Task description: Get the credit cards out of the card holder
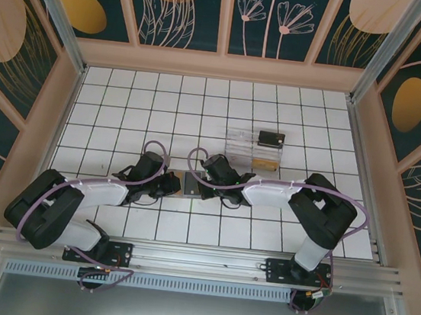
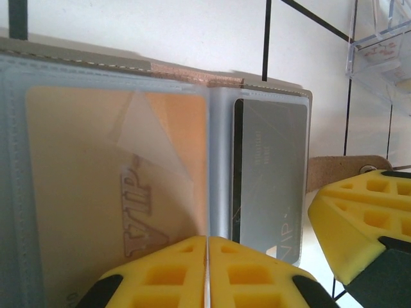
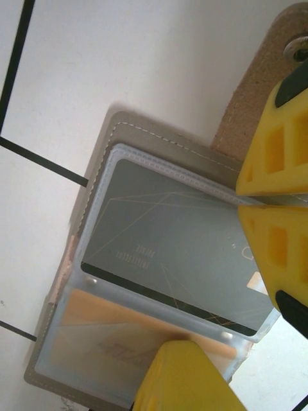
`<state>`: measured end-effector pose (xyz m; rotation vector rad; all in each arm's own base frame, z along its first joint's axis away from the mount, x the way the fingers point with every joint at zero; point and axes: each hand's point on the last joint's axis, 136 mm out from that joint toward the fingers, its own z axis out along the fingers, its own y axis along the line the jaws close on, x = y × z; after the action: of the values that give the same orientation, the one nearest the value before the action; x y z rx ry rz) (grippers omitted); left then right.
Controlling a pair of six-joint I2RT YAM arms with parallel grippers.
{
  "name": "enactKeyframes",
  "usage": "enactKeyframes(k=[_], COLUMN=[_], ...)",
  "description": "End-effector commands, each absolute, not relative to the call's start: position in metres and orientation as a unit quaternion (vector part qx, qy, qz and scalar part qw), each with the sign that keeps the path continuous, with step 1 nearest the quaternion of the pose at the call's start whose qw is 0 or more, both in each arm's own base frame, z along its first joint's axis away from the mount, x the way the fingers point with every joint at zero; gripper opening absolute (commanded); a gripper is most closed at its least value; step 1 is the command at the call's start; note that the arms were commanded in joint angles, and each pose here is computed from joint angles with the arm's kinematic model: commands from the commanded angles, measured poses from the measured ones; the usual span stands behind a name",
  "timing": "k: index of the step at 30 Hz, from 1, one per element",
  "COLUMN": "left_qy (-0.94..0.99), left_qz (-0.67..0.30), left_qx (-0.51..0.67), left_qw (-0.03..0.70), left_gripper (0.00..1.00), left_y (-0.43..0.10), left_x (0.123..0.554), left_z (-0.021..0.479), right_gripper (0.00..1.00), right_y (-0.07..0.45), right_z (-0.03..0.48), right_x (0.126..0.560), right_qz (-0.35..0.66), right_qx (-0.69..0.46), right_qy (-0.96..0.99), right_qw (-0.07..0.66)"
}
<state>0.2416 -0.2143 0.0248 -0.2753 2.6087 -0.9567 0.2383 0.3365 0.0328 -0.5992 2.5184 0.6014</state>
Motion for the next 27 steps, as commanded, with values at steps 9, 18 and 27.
enactKeyframes(k=[9, 18, 27], left_qy=[0.923, 0.922, 0.91], left_qz=[-0.333, -0.332, -0.349], left_qx=[-0.099, -0.103, -0.1], left_qw=[0.166, 0.171, 0.2], left_gripper=[0.18, 0.18, 0.18], left_y=[-0.213, -0.211, -0.212], left_x=[0.24, 0.241, 0.248], left_z=[0.016, 0.019, 0.041], right_gripper=[0.15, 0.15, 0.15], right_y=[0.349, 0.352, 0.351], right_z=[0.021, 0.02, 0.017], right_x=[0.235, 0.234, 0.233], right_qz=[0.227, 0.23, 0.228], right_qx=[-0.232, -0.236, -0.234], right_qy=[0.92, 0.919, 0.92], right_qw=[0.22, 0.218, 0.215])
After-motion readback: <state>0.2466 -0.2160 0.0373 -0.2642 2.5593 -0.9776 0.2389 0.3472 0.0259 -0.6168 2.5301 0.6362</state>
